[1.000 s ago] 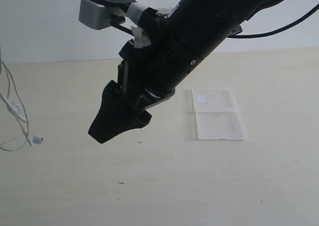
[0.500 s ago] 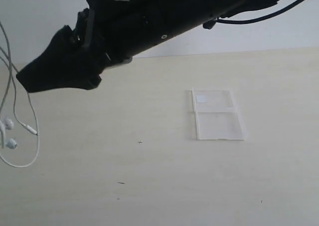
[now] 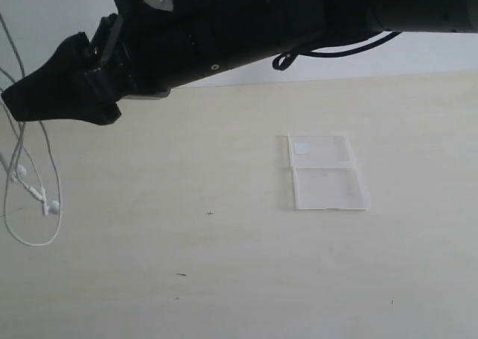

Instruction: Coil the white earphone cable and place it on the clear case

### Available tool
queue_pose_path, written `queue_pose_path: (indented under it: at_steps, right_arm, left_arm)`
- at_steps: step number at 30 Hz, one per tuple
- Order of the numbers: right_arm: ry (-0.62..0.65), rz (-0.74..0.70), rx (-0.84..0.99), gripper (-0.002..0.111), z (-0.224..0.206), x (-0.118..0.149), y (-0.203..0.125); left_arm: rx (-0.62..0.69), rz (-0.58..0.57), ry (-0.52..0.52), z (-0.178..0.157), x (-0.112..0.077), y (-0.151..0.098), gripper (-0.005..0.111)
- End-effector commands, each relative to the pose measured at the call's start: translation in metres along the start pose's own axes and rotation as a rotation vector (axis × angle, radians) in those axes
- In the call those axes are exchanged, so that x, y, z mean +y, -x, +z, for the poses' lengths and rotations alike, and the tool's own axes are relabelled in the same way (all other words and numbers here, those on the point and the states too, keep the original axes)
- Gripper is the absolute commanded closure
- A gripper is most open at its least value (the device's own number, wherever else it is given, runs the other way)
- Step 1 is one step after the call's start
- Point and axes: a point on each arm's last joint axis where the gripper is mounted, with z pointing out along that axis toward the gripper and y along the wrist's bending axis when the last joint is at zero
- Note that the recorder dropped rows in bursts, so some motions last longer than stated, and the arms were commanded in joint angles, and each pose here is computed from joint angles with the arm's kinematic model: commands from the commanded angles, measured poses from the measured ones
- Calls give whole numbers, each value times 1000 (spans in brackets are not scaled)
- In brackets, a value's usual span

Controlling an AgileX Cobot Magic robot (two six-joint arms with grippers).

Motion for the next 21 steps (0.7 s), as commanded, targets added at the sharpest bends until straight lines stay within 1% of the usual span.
queue_pose_path:
  at_steps: [1, 3, 6, 8, 12, 17, 21]
  right_arm:
    - [34, 11, -20, 34, 9, 0, -4]
    - [44, -2, -16, 34, 17, 2, -8]
    - [24, -27, -3, 34, 30, 6, -11]
    - [-14, -28, 4, 34, 38, 7, -14]
    - [-131, -40, 1, 34, 48, 7, -14]
    - [-253, -22, -26, 34, 57, 8, -12]
    - [-313, -32, -26, 34, 63, 12, -12]
  left_arm:
    - [17, -17, -1, 5, 3, -3, 107]
    - [30, -21, -13, 7, 4, -4, 107]
    - [42, -25, -28, 9, 3, -6, 107]
    - [42, -25, -28, 9, 3, -6, 107]
    - [41, -25, -24, 9, 4, -6, 107]
    - [38, -25, -17, 9, 4, -5, 107]
    - [35, -25, -11, 9, 5, -5, 107]
